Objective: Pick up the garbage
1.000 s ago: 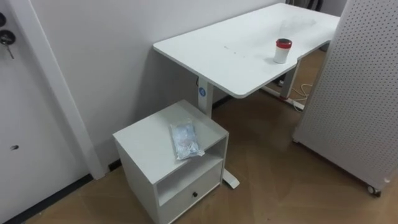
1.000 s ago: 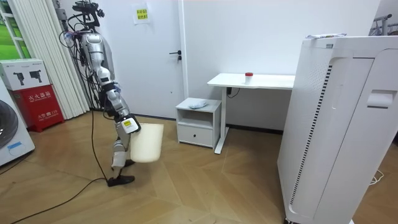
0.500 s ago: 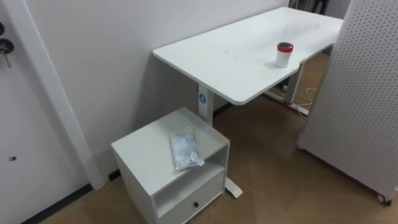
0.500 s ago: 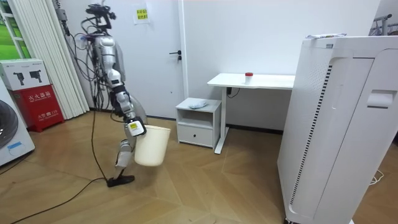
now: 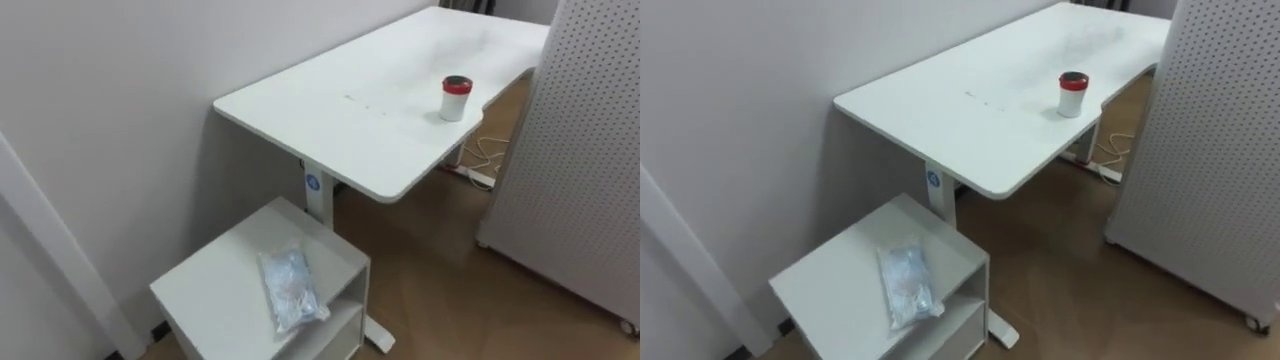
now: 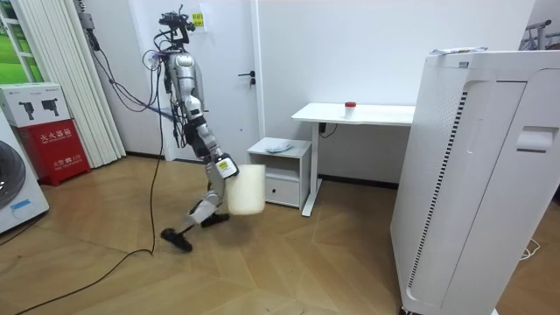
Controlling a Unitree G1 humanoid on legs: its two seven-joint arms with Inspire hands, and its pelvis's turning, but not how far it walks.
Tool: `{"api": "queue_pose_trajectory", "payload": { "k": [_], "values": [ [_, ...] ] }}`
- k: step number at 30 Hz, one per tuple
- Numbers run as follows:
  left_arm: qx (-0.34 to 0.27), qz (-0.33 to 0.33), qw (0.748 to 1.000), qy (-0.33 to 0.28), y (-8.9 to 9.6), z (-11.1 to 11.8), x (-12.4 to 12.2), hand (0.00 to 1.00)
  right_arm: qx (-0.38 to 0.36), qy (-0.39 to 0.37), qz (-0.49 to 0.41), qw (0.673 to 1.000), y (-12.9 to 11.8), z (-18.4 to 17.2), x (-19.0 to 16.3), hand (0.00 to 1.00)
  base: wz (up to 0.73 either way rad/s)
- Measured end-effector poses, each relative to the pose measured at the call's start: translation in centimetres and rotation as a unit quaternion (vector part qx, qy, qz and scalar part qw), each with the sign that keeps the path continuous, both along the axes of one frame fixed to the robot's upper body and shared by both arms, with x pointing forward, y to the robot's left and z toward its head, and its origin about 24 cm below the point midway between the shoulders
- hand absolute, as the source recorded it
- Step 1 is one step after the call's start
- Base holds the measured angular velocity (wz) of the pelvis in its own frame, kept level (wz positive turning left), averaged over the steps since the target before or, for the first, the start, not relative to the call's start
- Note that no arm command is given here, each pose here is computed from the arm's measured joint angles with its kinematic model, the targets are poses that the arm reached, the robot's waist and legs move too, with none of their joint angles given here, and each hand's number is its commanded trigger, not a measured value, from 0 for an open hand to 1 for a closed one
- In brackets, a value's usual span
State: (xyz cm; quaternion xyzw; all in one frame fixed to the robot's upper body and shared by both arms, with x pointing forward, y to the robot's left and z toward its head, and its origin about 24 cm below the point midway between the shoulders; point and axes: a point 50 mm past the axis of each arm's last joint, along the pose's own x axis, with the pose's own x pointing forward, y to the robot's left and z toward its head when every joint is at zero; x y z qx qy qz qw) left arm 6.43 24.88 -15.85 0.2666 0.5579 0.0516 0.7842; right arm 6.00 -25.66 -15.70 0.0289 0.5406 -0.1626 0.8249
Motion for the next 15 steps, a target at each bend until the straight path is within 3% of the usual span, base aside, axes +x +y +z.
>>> {"api": "queue_pose_trajectory", "payload": {
  "k": [5, 12, 15],
  "values": [
    [-0.002, -0.009, 0.999, -0.039, -0.5, 0.3, 1.5, 0.00, 0.007, -0.032, 0.023, 0.999, 0.5, 0.3, 1.8, 1.00, 0.18],
    [-0.004, 0.027, 0.996, -0.079, -0.7, 0.6, 1.6, 0.00, 0.005, -0.037, 0.063, 0.997, 1.4, 0.2, 2.2, 1.00, 0.26],
    [0.001, 0.009, 0.990, -0.143, -1.0, 1.7, 4.4, 0.00, -0.002, -0.028, 0.063, 0.998, 1.0, 0.0, 1.6, 1.00, 0.59]
  ]
}}
